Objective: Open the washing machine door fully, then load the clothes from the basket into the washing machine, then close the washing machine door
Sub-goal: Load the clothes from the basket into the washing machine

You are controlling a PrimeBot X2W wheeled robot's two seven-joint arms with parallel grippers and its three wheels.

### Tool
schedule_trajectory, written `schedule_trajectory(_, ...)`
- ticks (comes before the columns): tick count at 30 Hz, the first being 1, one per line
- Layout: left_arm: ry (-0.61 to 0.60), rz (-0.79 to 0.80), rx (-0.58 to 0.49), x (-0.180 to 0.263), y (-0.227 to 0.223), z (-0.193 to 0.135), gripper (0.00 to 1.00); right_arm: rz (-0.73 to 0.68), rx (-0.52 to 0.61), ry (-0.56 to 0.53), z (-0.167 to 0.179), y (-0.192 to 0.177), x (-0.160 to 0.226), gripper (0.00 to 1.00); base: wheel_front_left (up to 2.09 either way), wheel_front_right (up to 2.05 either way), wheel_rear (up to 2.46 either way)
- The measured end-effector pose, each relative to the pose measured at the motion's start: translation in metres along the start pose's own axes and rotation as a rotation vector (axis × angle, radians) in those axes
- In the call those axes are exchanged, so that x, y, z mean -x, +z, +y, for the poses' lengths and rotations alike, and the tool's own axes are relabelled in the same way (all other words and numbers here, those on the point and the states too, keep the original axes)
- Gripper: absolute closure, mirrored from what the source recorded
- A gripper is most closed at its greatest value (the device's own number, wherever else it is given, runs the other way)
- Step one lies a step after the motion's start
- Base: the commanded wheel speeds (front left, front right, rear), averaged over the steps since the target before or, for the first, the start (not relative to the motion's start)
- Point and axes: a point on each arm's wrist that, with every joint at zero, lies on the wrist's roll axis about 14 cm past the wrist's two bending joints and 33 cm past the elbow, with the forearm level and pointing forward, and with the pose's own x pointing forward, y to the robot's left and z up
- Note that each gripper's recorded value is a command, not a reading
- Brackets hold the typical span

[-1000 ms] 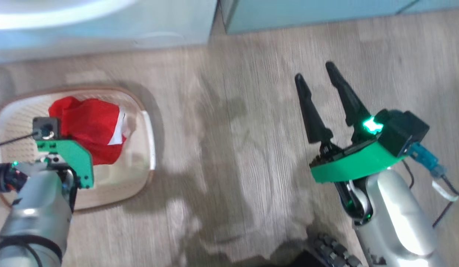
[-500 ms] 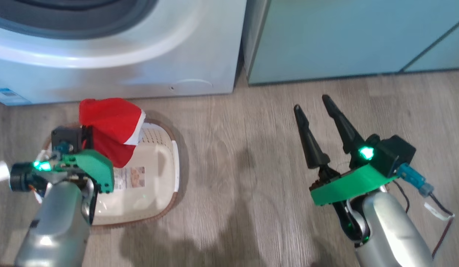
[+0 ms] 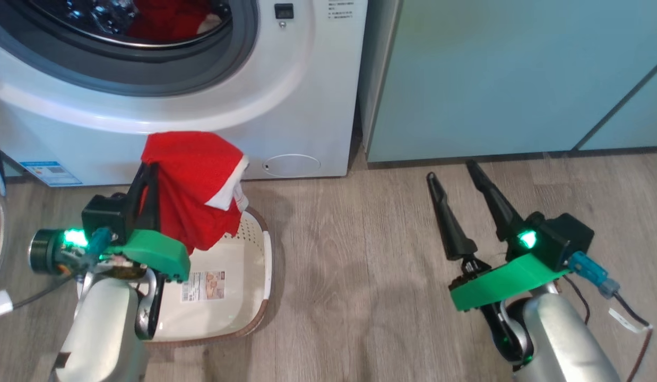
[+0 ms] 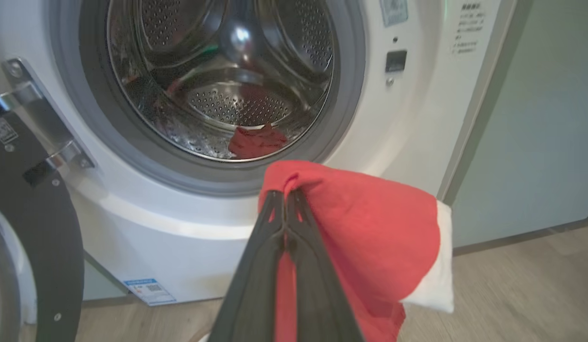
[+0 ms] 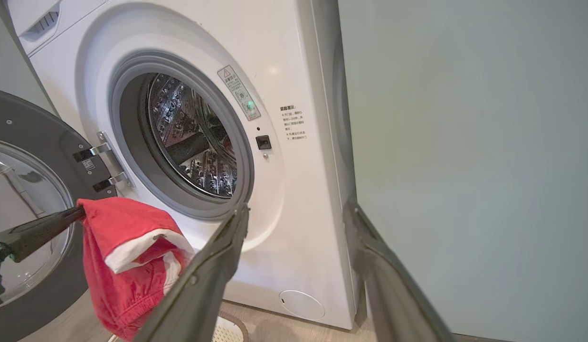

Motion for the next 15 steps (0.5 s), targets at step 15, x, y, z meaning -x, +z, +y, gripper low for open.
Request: schedule_trajectory(15, 0.003, -0.103, 0.116, 0.046, 0.035, -0.016, 1.0, -0.039, 0.011, -0.027, -0.003, 0.016, 0.021, 0.0, 0.0, 0.0, 0.0)
